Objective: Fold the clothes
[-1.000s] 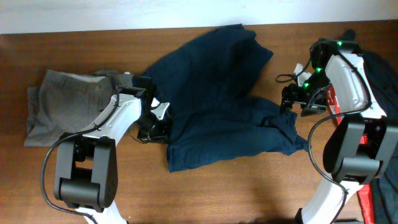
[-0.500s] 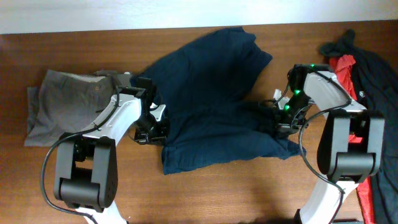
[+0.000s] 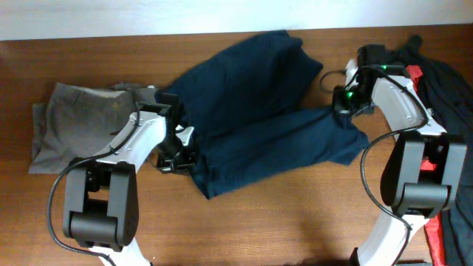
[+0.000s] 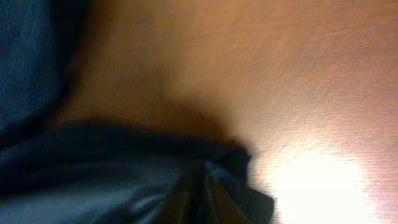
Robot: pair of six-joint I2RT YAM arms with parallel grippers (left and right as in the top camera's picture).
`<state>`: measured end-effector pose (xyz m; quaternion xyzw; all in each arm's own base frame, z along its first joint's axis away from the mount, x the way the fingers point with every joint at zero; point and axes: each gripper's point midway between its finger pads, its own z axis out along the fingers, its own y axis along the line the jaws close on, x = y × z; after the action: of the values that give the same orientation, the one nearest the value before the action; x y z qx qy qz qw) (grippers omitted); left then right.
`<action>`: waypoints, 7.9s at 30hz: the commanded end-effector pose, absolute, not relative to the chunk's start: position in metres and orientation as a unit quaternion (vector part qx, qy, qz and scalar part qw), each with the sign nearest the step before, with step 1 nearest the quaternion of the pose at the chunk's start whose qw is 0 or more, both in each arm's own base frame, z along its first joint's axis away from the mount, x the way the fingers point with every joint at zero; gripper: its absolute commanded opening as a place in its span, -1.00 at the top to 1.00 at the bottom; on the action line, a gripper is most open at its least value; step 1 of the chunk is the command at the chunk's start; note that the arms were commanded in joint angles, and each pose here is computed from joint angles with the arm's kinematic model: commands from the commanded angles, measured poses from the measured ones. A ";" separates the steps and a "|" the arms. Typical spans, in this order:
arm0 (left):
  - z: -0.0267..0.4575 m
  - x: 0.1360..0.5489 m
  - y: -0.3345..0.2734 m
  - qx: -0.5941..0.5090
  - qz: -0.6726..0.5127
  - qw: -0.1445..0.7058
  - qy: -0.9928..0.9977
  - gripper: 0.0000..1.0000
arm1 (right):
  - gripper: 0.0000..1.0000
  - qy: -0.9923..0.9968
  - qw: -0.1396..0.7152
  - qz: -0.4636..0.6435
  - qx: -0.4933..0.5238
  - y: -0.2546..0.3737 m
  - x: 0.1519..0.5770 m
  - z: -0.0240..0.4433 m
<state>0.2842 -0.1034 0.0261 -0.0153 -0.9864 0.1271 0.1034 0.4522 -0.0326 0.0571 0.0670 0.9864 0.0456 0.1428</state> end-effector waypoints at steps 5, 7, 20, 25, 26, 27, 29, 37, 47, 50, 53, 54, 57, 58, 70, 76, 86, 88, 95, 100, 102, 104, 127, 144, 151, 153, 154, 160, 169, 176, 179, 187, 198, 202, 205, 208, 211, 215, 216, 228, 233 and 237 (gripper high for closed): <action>0.025 0.287 -0.079 0.011 0.100 0.101 -0.990 0.99 | -0.41 0.982 0.159 0.002 0.097 -0.062 0.456 0.070; 0.025 0.287 -0.079 0.011 0.100 0.101 -0.990 0.99 | -0.43 0.985 0.135 0.001 0.103 -0.066 0.444 0.067; 0.054 0.294 -0.072 -0.004 0.115 0.093 -0.989 0.74 | -0.46 0.991 0.021 0.095 0.089 -0.046 0.387 0.061; 0.089 0.301 -0.089 -0.060 0.157 0.045 -0.985 0.63 | -0.47 0.988 0.012 0.124 0.090 -0.036 0.383 0.063; 0.093 0.300 -0.092 -0.072 0.156 0.039 -0.984 0.56 | -0.47 0.987 0.009 0.131 0.087 -0.033 0.382 0.064; 0.094 0.299 -0.096 -0.084 0.156 0.037 -0.983 0.46 | -0.47 0.987 0.007 0.141 0.081 -0.030 0.380 0.065; 0.091 0.295 -0.106 -0.097 0.158 0.042 -0.982 0.26 | -0.46 0.984 0.005 0.166 0.070 -0.021 0.378 0.067; 0.054 0.244 -0.129 -0.131 0.154 0.111 -0.973 0.07 | -0.47 0.973 0.012 0.226 0.048 0.000 0.370 0.092; 0.027 0.234 -0.129 -0.094 0.160 0.113 -0.976 0.19 | -0.60 0.979 0.002 0.195 0.059 -0.008 0.359 0.101; 0.028 0.234 -0.133 -0.094 0.171 0.114 -0.974 0.99 | -0.65 0.979 0.001 0.191 0.070 -0.014 0.358 0.101; 0.031 0.233 -0.137 -0.095 0.185 0.115 -0.971 0.99 | -0.68 0.977 -0.001 0.192 0.089 -0.021 0.357 0.099; 0.034 0.234 -0.138 -0.097 0.192 0.114 -0.970 0.99 | -0.70 0.977 -0.003 0.192 0.092 -0.023 0.355 0.098; 0.049 0.241 -0.139 -0.086 0.221 0.101 -0.966 0.99 | -0.75 0.976 -0.016 0.194 0.100 -0.025 0.347 0.092; 0.057 0.246 -0.138 -0.080 0.231 0.089 -0.966 0.99 | -0.75 0.975 -0.022 0.195 0.102 -0.025 0.344 0.089; 0.134 0.282 -0.094 -0.041 0.240 -0.070 -0.967 0.99 | -0.75 0.971 -0.063 0.206 0.108 -0.015 0.314 0.047; 0.138 0.283 -0.089 -0.035 0.236 -0.081 -0.968 0.99 | -0.51 0.962 -0.059 0.258 0.061 0.011 0.310 0.047; 0.140 0.279 -0.077 -0.015 0.229 -0.074 -0.970 1.00 | 0.86 0.960 0.043 0.274 0.036 0.010 0.360 0.065; 0.142 0.278 -0.072 -0.010 0.228 -0.074 -0.971 0.99 | 0.86 0.951 0.088 0.295 0.026 0.012 0.379 0.088; 0.155 0.279 -0.063 -0.009 0.220 -0.089 -0.972 0.99 | 0.85 0.926 0.228 0.299 -0.036 0.008 0.433 0.179; 0.157 0.279 -0.062 -0.011 0.218 -0.091 -0.972 1.00 | 0.85 0.921 0.258 0.288 -0.048 0.005 0.443 0.208; 0.157 0.279 -0.062 -0.011 0.218 -0.091 -0.972 0.99 | 0.85 0.924 0.246 0.291 -0.043 0.006 0.439 0.206; 0.157 0.279 -0.062 -0.011 0.218 -0.091 -0.972 0.99 | 0.66 0.934 0.215 0.284 -0.030 0.004 0.427 0.197; 0.157 0.278 -0.062 -0.012 0.218 -0.089 -0.972 0.99 | -0.47 0.955 -0.093 0.274 0.070 0.017 0.281 0.067; 0.157 0.279 -0.061 -0.013 0.215 -0.090 -0.972 1.00 | 0.92 0.923 -0.050 0.375 0.066 0.048 0.284 0.059; 0.164 0.284 -0.058 -0.014 0.205 -0.102 -0.973 0.99 | 0.92 0.934 0.128 0.333 0.006 0.017 0.358 0.133; 0.169 0.287 -0.058 -0.016 0.204 -0.109 -0.973 0.99 | 0.92 0.937 0.178 0.300 -0.009 0.004 0.376 0.164; 0.172 0.288 -0.058 -0.017 0.204 -0.113 -0.972 0.99 | 0.92 0.938 0.202 0.283 -0.016 -0.002 0.384 0.180; 0.181 0.289 -0.058 -0.027 0.202 -0.126 -0.971 1.00 | 0.92 0.942 0.259 0.212 -0.030 -0.019 0.392 0.243; 0.179 0.275 -0.058 -0.035 0.203 -0.098 -0.974 0.99 | 0.92 0.968 0.119 0.221 0.011 -0.012 0.333 0.216; 0.177 0.267 -0.059 -0.034 0.204 -0.082 -0.975 0.99 | 0.92 0.971 0.064 0.227 0.024 -0.007 0.308 0.213; 0.178 0.269 -0.059 -0.035 0.204 -0.086 -0.975 0.99 | 0.92 0.971 0.062 0.229 0.029 -0.006 0.308 0.213; 0.189 0.279 -0.072 -0.061 0.241 -0.118 -0.961 1.00 | 0.92 0.969 0.108 0.221 0.029 -0.011 0.326 0.218; 0.288 0.276 -0.076 -0.151 0.220 -0.286 -0.920 0.99 | 0.92 0.943 0.286 0.157 0.070 -0.023 0.328 0.303; 0.308 0.264 -0.077 -0.152 0.215 -0.318 -0.911 0.99 | 0.92 0.934 0.327 0.118 0.086 -0.030 0.308 0.328; 0.313 0.256 -0.073 -0.136 0.206 -0.326 -0.913 0.99 | 0.92 0.927 0.353 0.094 0.089 -0.033 0.295 0.343; 0.313 0.253 -0.067 -0.126 0.189 -0.326 -0.918 0.99 | 0.92 0.921 0.369 0.089 0.086 -0.031 0.287 0.352; 0.309 0.256 -0.064 -0.118 0.183 -0.320 -0.922 0.99 | 0.92 0.923 0.364 0.090 0.086 -0.032 0.289 0.350; 0.299 0.264 -0.064 -0.104 0.188 -0.299 -0.930 0.99 | 0.92 0.932 0.337 0.101 0.090 -0.034 0.303 0.333; 0.295 0.265 -0.064 -0.103 0.189 -0.291 -0.932 0.99 | 0.92 0.935 0.328 0.103 0.091 -0.035 0.309 0.327; 0.229 0.257 -0.047 -0.028 0.162 -0.115 -0.980 1.00 | 0.92 0.949 0.242 0.200 -0.024 0.022 0.404 0.237; 0.208 0.256 -0.025 0.042 0.105 -0.081 -0.990 1.00 | 0.92 0.951 0.222 0.210 -0.043 0.042 0.434 0.198; 0.186 0.252 -0.016 0.077 0.080 -0.053 -0.992 0.99 | 0.92 0.946 0.234 0.214 -0.070 0.062 0.460 0.176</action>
<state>0.2568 -0.0359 0.2067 0.0249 -0.9874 0.1315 -0.0845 0.4486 0.0512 0.1823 -0.0535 0.9488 0.2122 0.2278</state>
